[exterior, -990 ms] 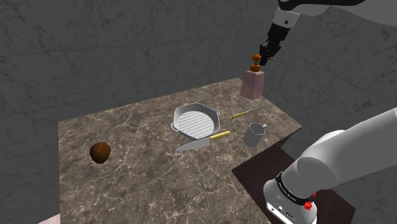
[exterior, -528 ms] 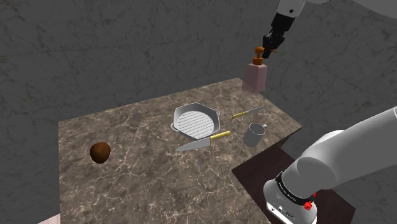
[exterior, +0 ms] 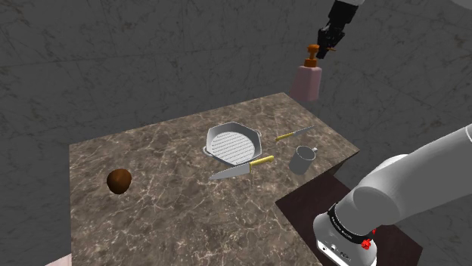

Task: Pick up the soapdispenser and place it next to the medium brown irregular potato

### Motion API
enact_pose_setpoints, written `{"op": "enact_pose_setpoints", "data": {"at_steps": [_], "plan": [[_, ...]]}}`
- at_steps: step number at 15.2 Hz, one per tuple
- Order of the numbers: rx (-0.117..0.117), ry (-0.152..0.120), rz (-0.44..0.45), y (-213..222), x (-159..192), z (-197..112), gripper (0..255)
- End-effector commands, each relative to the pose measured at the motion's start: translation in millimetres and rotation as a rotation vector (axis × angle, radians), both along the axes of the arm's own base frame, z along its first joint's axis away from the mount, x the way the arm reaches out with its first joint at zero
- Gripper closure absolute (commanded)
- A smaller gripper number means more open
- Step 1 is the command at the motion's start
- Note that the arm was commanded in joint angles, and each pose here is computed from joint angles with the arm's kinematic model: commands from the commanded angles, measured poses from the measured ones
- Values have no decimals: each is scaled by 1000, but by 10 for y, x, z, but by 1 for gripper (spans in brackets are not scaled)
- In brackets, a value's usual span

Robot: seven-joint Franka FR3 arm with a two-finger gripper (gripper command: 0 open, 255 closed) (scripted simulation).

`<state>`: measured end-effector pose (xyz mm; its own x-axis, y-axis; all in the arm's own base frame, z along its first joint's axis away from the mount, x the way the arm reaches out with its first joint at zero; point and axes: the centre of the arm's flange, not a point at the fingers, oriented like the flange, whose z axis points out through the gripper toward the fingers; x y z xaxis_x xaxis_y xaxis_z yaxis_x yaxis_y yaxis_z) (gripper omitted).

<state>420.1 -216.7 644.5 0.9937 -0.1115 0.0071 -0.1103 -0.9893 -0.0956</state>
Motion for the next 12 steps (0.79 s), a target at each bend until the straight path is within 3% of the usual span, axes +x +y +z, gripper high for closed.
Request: {"op": "enact_pose_setpoints", "data": {"at_steps": [1, 12], "plan": [[0, 0, 0, -16, 9, 106, 255], [0, 0, 0, 115, 27, 600, 255]]}}
